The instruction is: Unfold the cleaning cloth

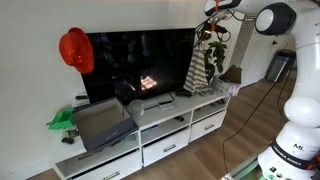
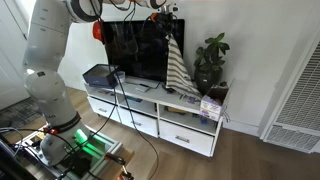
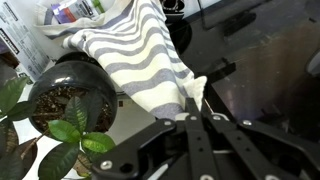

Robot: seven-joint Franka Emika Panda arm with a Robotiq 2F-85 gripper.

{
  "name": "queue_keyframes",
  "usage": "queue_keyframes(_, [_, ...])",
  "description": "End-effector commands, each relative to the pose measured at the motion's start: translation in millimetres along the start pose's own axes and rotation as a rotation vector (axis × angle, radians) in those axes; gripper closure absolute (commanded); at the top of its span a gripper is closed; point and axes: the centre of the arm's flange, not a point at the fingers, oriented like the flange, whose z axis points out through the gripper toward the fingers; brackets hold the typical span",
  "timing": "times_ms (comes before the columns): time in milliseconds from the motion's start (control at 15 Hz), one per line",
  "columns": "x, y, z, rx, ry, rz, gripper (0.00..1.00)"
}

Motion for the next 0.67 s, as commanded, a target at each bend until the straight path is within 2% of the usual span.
queue_keyframes(0, [-11, -21, 9, 0.025, -0.026, -0.048, 0.99])
queue_keyframes(333, [-40, -93, 36, 0.086, -0.073, -0.152, 0.99])
queue_keyframes(600, [-69, -139, 64, 0.108, -0.152, -0.247, 0.99])
